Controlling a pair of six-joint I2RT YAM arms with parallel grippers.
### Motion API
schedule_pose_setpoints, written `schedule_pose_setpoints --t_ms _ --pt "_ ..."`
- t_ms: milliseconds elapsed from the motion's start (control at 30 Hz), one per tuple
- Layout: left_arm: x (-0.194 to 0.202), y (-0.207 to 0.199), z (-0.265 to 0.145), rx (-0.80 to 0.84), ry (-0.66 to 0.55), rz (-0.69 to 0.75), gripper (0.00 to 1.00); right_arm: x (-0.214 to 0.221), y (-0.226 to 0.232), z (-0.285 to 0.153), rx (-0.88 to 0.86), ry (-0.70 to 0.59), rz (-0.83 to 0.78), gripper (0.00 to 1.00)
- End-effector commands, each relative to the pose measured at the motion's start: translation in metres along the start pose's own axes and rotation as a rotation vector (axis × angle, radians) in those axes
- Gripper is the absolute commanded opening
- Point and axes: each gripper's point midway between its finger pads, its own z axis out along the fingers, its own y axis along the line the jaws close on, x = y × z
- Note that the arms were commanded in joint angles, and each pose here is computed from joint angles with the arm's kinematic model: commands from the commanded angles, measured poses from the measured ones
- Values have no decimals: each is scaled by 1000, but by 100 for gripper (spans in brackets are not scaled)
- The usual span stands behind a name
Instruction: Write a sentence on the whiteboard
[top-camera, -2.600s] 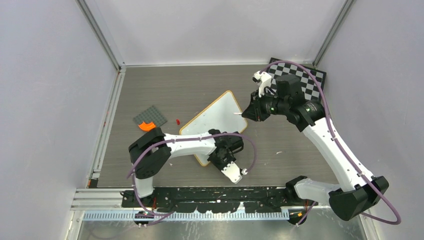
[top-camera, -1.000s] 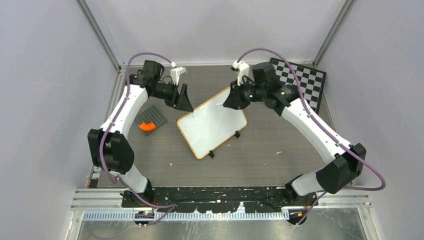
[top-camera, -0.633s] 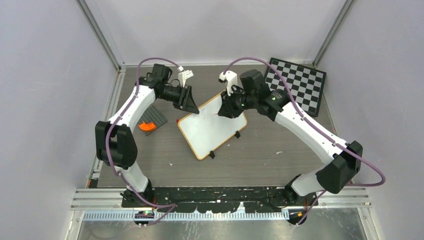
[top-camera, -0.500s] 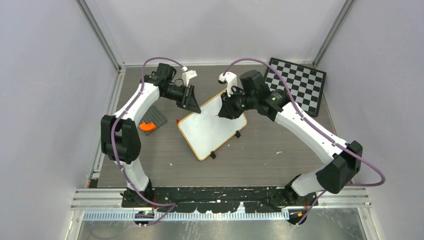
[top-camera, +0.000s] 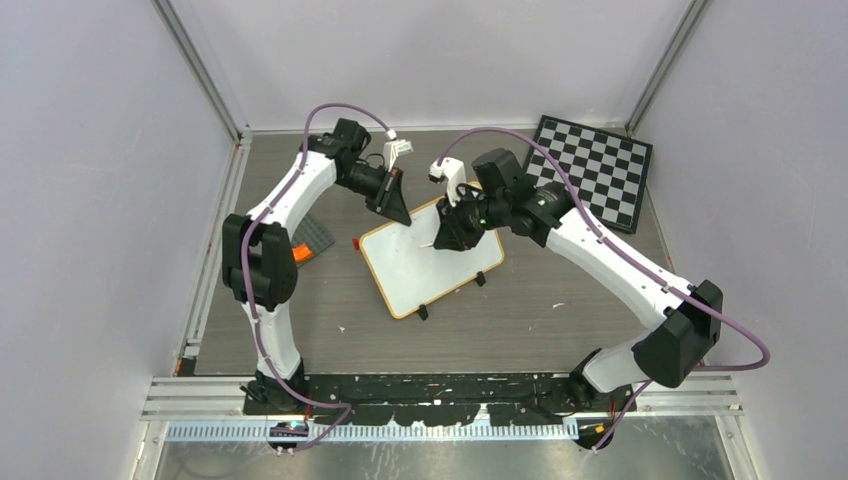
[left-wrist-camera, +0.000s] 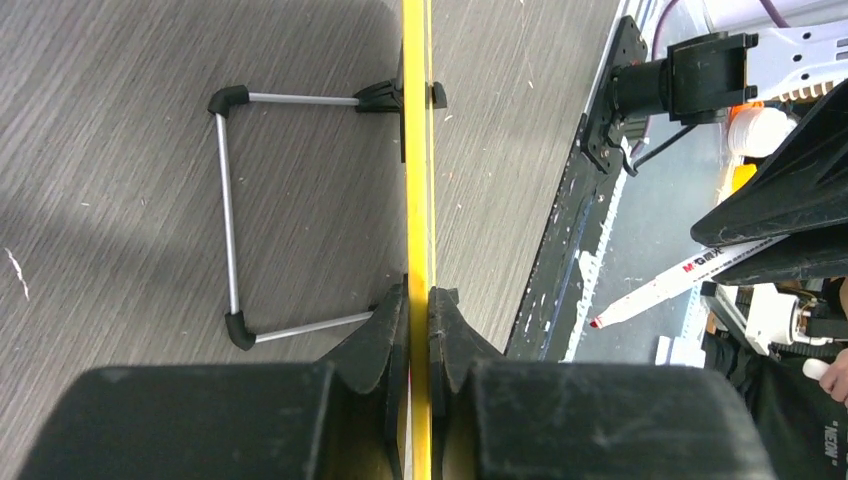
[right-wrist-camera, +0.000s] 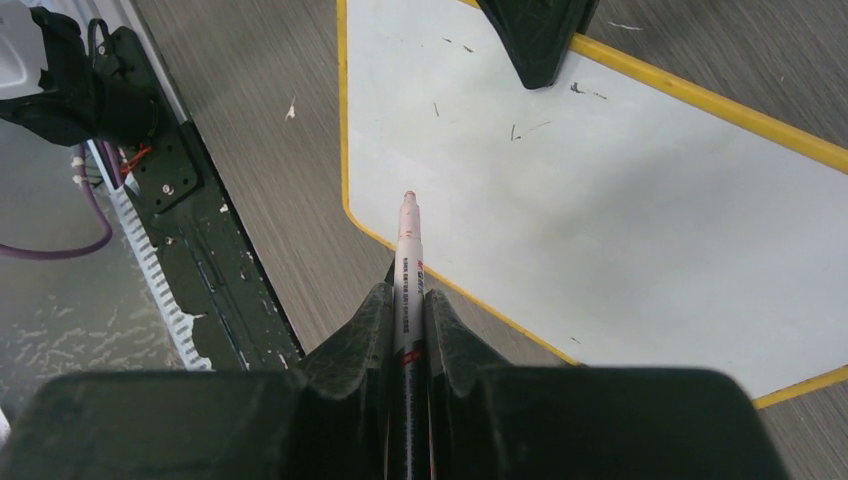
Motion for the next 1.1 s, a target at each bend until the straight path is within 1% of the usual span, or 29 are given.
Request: schedule_pose_setpoints --t_ms 0,67,133,200,267,333,400,567,767,967,1033,1067 --pt "0 -12 3 49 34 60 9 -11 6 -3 0 -46 -36 0" --pt "-9 -10 -4 23 5 29 26 -12 4 2 20 -55 -30 0" --pt "-20 -12 -23 14 -50 -9 40 -16 3 7 38 -71 -28 0" --pt "-29 -8 -51 -5 -124 -62 48 -22 3 12 50 -90 -26 0" --pt "-30 -9 -75 -23 -183 -96 51 -28 7 18 58 -107 -27 0" --pt "-25 -14 -92 -42 -216 -113 52 -35 8 23 68 -124 -37 0" --pt "-13 -17 -96 -51 -218 -139 52 -42 10 27 86 -136 -54 0" --pt "9 -15 -87 -48 -200 -183 52 -57 19 41 97 -140 -94 0" --pt "12 -7 -79 -18 -196 -220 47 -65 22 48 125 -152 -94 0" --pt "10 -8 -68 13 -166 -225 38 -64 26 57 122 -130 -98 0" --pt "12 -7 -65 14 -158 -228 32 -63 27 60 128 -125 -102 0" --pt "12 -6 -64 15 -155 -234 28 -62 28 62 128 -121 -103 0"
